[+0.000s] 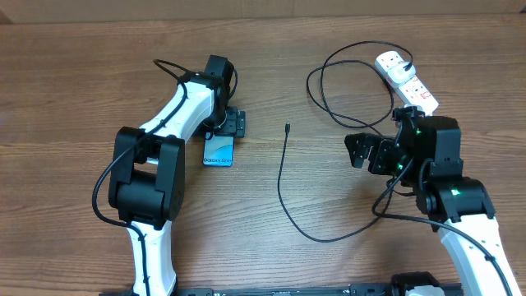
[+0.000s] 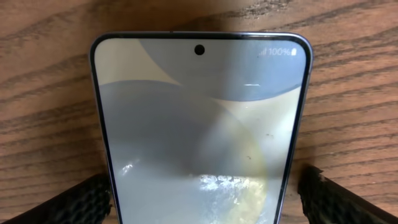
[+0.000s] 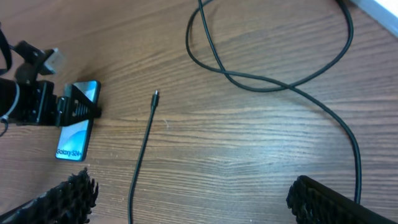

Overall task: Plug charger to phone and switch on socket
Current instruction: 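Close the left gripper on the phone's top edge, then lift the phone upright with the left gripper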

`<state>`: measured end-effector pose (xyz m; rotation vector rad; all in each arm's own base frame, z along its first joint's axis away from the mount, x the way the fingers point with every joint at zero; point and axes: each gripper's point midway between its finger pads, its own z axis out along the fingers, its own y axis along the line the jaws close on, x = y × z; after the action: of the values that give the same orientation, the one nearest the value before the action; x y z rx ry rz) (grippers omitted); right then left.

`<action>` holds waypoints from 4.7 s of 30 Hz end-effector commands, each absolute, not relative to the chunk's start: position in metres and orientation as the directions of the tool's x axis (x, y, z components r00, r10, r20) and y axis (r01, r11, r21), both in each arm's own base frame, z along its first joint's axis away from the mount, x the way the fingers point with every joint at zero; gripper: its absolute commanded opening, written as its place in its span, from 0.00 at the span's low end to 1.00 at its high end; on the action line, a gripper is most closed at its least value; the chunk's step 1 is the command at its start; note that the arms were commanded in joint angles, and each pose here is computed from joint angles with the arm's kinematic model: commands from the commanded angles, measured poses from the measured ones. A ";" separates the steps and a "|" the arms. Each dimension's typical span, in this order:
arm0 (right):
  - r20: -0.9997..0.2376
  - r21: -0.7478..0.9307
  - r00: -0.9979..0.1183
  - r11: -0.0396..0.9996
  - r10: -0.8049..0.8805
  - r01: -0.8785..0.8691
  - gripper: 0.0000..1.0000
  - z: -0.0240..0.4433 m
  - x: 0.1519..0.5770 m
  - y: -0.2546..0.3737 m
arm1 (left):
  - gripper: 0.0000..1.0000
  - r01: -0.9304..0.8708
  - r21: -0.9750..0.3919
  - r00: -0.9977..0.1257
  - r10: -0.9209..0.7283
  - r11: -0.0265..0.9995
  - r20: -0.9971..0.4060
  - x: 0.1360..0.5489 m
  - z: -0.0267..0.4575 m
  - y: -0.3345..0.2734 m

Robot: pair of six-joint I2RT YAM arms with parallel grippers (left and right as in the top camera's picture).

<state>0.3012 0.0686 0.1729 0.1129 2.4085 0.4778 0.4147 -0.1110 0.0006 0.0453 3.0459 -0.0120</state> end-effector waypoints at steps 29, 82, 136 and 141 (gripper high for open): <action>-0.617 0.375 -0.761 0.925 0.203 -0.058 1.00 0.183 0.306 0.072 | 0.70 0.013 0.007 -1.000 0.013 1.000 0.026 0.386 -0.021 -0.106; -0.617 0.375 -0.761 0.925 0.203 -0.058 1.00 0.183 0.306 0.072 | 0.43 -0.001 0.001 -1.000 -0.001 1.000 -0.023 0.416 0.041 -0.110; -0.379 0.634 -0.836 0.770 0.396 0.077 0.75 0.179 0.363 0.119 | 0.04 -0.495 -0.460 -0.864 -0.472 0.737 0.174 0.443 0.173 -0.107; -0.344 0.560 -0.861 0.818 0.375 0.132 0.71 0.168 0.386 0.130 | 0.04 -0.510 -0.491 -0.852 -0.493 0.706 0.176 0.450 0.177 -0.097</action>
<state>0.3683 0.1219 0.1659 0.3731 2.5409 0.8024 0.4423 -0.0935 0.1604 -0.8349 2.9867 -0.7259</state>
